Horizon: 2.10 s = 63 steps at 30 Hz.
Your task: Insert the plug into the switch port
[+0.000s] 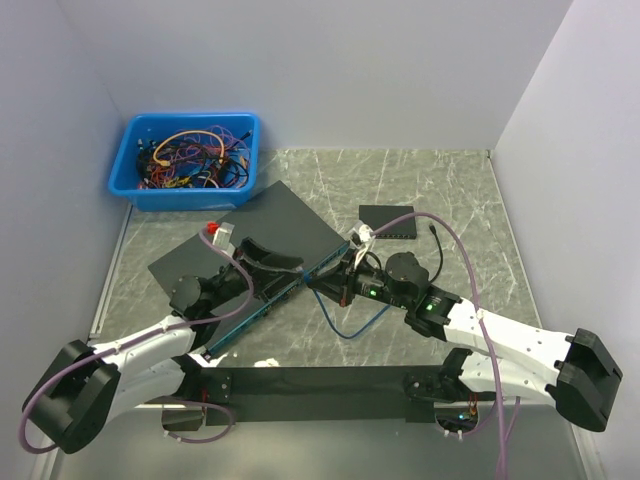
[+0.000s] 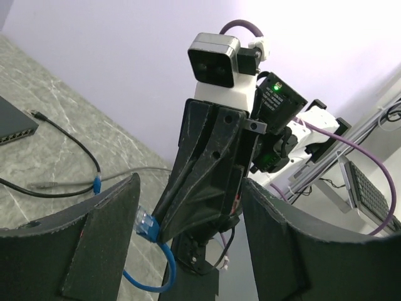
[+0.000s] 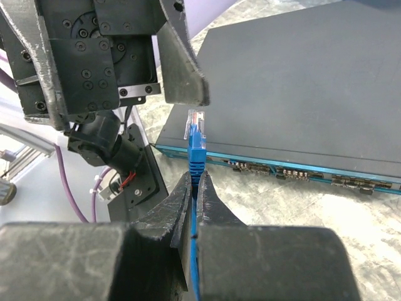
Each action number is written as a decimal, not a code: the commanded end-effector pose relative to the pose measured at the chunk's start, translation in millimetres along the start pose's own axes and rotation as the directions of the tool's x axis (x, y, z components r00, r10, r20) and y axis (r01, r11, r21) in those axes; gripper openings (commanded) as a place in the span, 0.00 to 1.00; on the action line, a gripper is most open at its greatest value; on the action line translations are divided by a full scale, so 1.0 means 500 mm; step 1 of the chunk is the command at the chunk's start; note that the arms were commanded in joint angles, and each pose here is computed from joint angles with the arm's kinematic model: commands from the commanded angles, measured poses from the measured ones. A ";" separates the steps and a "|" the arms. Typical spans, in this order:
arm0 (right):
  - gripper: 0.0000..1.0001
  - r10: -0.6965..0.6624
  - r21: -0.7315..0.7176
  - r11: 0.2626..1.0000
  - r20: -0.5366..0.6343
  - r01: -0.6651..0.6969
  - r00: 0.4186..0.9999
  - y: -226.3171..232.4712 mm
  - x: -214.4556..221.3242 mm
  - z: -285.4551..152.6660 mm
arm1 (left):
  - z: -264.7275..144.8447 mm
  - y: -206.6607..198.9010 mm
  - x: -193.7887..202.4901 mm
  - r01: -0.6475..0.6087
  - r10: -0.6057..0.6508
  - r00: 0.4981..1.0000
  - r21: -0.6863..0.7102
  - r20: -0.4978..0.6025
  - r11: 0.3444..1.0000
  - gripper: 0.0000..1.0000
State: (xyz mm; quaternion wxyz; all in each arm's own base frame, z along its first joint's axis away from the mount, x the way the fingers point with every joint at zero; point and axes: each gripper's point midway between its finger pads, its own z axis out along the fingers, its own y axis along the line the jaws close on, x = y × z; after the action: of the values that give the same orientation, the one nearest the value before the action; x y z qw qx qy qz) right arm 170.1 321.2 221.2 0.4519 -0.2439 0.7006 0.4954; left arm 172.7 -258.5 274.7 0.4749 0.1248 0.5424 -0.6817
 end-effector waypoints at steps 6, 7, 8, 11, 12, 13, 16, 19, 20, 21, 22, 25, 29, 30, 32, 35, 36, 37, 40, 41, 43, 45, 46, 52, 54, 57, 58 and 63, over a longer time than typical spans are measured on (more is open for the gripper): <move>0.00 -0.009 -0.052 0.999 0.087 0.014 0.996 0.033 -0.061 -0.004 | 0.029 -0.008 -0.019 -0.088 0.088 0.996 -0.005 0.024 0.996 0.69; 0.00 -0.010 -0.053 0.998 0.095 0.016 0.995 0.035 -0.066 -0.007 | 0.030 -0.005 -0.016 -0.088 0.088 0.996 -0.010 0.018 0.996 0.68; 0.00 -0.010 -0.056 0.998 0.097 0.015 0.995 0.037 -0.067 -0.007 | 0.032 -0.007 -0.016 -0.088 0.088 0.996 -0.011 0.018 0.996 0.68; 0.00 -0.010 -0.063 0.998 0.104 0.017 0.995 0.041 -0.071 -0.010 | 0.032 -0.004 -0.010 -0.081 0.082 0.997 -0.019 0.014 0.997 0.65; 0.00 -0.010 -0.065 0.998 0.107 0.017 0.994 0.043 -0.074 -0.012 | 0.032 -0.006 -0.011 -0.081 0.082 0.997 -0.019 0.017 0.997 0.65; 0.00 -0.010 -0.065 0.998 0.109 0.017 0.994 0.044 -0.075 -0.012 | 0.032 -0.006 -0.012 -0.082 0.082 0.996 -0.022 0.018 0.996 0.65; 0.00 -0.006 -0.073 0.997 0.115 0.014 0.993 0.048 -0.078 -0.016 | 0.034 -0.005 -0.015 -0.084 0.084 0.996 -0.033 0.020 0.996 0.63; 0.00 -0.006 -0.068 0.998 0.119 0.014 0.993 0.046 -0.078 -0.018 | 0.035 -0.007 -0.016 -0.082 0.083 0.996 -0.035 0.020 0.996 0.59; 0.00 -0.006 -0.069 0.998 0.120 0.015 0.993 0.047 -0.080 -0.018 | 0.036 -0.009 -0.018 -0.083 0.084 0.996 -0.034 0.023 0.996 0.57; 0.00 -0.006 -0.067 0.998 0.118 0.014 0.993 0.046 -0.078 -0.017 | 0.037 -0.009 -0.018 -0.080 0.081 0.997 -0.035 0.020 0.996 0.54; 0.00 -0.006 -0.068 0.998 0.119 0.014 0.993 0.046 -0.080 -0.017 | 0.038 -0.010 -0.017 -0.078 0.079 0.997 -0.035 0.019 0.996 0.46; 0.00 0.001 -0.074 0.997 0.112 0.008 0.994 0.047 -0.075 -0.016 | 0.044 -0.009 -0.014 -0.069 0.070 0.998 -0.042 0.006 0.997 0.33; 0.00 0.003 -0.081 0.997 0.112 0.006 0.994 0.055 -0.077 -0.020 | 0.056 -0.008 -0.017 -0.054 0.054 0.999 -0.059 0.006 0.997 0.11; 0.00 -0.002 -0.080 0.997 0.119 0.012 0.993 0.059 -0.082 -0.024 | 0.060 -0.006 -0.021 -0.048 0.049 0.999 -0.078 0.011 0.996 0.06; 0.26 -0.023 -0.025 0.999 0.120 0.026 0.992 0.051 -0.087 -0.027 | 0.070 0.020 -0.025 -0.019 0.021 1.000 -0.171 0.012 0.985 0.01; 0.50 -0.057 0.132 0.990 0.136 0.039 0.989 0.020 -0.118 -0.044 | 0.075 0.052 -0.032 0.034 -0.030 0.999 -0.311 0.019 0.950 0.01; 0.56 -0.067 0.161 0.986 0.144 0.044 0.987 0.016 -0.128 -0.051 | 0.076 0.058 -0.035 0.064 -0.058 0.998 -0.348 0.028 0.935 0.00; 0.57 -0.076 0.175 0.983 0.138 0.052 0.988 0.018 -0.130 -0.055 | 0.085 0.055 -0.050 0.078 -0.067 0.997 -0.370 0.041 0.926 0.00; 0.58 -0.128 0.272 0.958 0.125 0.090 0.984 0.004 -0.143 -0.065 | 0.082 0.078 -0.041 0.132 -0.128 0.991 -0.466 0.042 0.875 0.00; 0.58 -0.154 0.316 0.943 0.120 0.109 0.981 -0.006 -0.151 -0.068 | 0.079 0.084 -0.035 0.143 -0.143 0.989 -0.488 0.038 0.861 0.00; 0.56 -0.178 0.339 0.930 0.084 0.140 0.981 -0.001 -0.137 -0.057 | 0.088 0.082 -0.035 0.154 -0.154 0.987 -0.505 0.043 0.849 0.01; 0.54 -0.208 0.386 0.906 0.049 0.173 0.977 -0.009 -0.131 -0.046 | 0.090 0.093 -0.025 0.148 -0.158 0.987 -0.538 0.027 0.830 0.01; 0.53 -0.217 0.388 0.903 0.036 0.186 0.976 -0.003 -0.126 -0.040 | 0.096 0.088 -0.027 0.146 -0.157 0.987 -0.537 0.026 0.831 0.00; 0.47 -0.246 0.476 0.850 -0.021 0.226 0.969 -0.024 -0.117 -0.011 | 0.101 0.096 -0.014 0.141 -0.157 0.987 -0.542 0.016 0.829 0.01; 0.45 -0.246 0.490 0.841 -0.034 0.231 0.969 -0.028 -0.114 -0.004 | 0.097 0.099 -0.013 0.134 -0.150 0.988 -0.550 0.015 0.824 0.01; 0.43 -0.249 0.508 0.828 -0.044 0.237 0.967 -0.035 -0.111 0.000 | 0.092 0.098 -0.017 0.131 -0.143 0.990 -0.552 0.021 0.823 0.01; 0.43 -0.248 0.509 0.828 -0.042 0.234 0.968 -0.034 -0.113 0.001 | 0.090 0.099 -0.016 0.129 -0.141 0.990 -0.554 0.021 0.822 0.01; 0.39 -0.242 0.526 0.818 -0.053 0.233 0.969 -0.042 -0.108 0.010 | 0.088 0.101 -0.014 0.121 -0.136 0.991 -0.558 0.015 0.821 0.01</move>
State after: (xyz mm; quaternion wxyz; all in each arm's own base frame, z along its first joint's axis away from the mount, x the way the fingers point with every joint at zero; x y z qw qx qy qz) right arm 206.7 309.4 236.3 0.5445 -0.2121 0.7789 0.2276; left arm 229.8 -292.2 248.2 0.4176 -0.0508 0.7452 -0.5174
